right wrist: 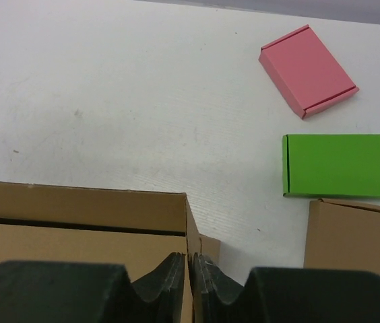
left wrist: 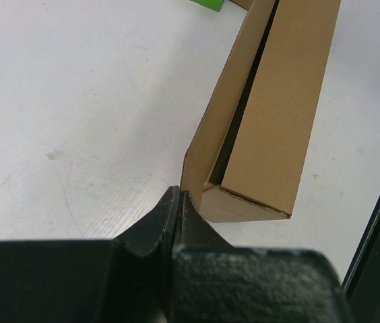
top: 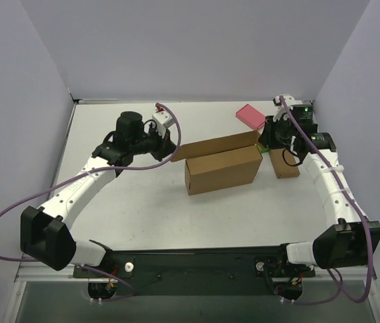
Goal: Fold the paper box
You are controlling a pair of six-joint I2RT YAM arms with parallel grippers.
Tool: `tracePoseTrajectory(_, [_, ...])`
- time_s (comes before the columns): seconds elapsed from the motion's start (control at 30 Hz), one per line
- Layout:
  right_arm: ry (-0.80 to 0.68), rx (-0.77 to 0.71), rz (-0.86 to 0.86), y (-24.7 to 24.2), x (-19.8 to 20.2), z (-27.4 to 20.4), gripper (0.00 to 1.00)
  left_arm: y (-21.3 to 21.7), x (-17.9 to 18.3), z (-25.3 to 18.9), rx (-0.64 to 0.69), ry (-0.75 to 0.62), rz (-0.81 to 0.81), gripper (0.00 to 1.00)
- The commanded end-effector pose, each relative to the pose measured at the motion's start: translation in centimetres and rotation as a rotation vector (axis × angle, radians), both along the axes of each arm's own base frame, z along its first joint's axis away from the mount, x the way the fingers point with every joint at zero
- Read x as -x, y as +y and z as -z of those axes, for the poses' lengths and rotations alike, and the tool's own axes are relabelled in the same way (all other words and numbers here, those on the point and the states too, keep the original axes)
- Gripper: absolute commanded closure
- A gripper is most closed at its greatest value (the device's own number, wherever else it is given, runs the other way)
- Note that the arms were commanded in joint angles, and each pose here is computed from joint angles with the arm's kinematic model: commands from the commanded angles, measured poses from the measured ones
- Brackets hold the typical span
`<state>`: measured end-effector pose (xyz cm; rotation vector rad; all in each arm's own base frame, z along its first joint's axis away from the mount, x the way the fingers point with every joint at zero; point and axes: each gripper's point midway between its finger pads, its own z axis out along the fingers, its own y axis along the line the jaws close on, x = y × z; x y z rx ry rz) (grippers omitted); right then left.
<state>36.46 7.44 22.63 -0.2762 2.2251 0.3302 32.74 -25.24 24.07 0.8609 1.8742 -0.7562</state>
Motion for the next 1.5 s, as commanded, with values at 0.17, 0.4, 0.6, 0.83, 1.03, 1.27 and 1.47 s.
tracePoseTrajectory(0.17, [0.009,0.079,0.012,2.2,1.2,0.1,1.0,-0.4,-1.0,-1.4,0.015,0.031,-0.087,1.0])
tracePoseTrajectory(0.4, [0.028,0.115,0.038,2.4,2.4,1.4,1.0,-0.3,-1.3,-1.6,0.041,0.071,-0.14,1.0])
tracePoseTrajectory(0.6, [0.046,0.149,0.073,2.1,4.3,2.9,1.0,-0.5,-1.4,-2.0,0.088,0.106,-0.183,1.0])
tracePoseTrajectory(0.83, [0.057,0.166,0.113,1.8,5.7,4.5,1.0,-0.7,-1.6,-2.3,0.117,0.125,-0.2,1.0])
tracePoseTrajectory(1.03, [0.054,0.194,0.151,1.9,6.8,5.8,1.0,-1.1,-1.9,-3.2,0.179,0.157,-0.238,1.0])
tracePoseTrajectory(1.27, [0.03,0.267,0.165,2.6,7.4,6.3,1.0,-2.2,-2.6,-4.3,0.306,0.303,-0.312,1.0])
tracePoseTrajectory(1.47, [0.013,0.325,0.176,2.7,7.5,6.5,1.0,-3.5,-2.4,-4.0,0.298,0.405,-0.256,1.0])
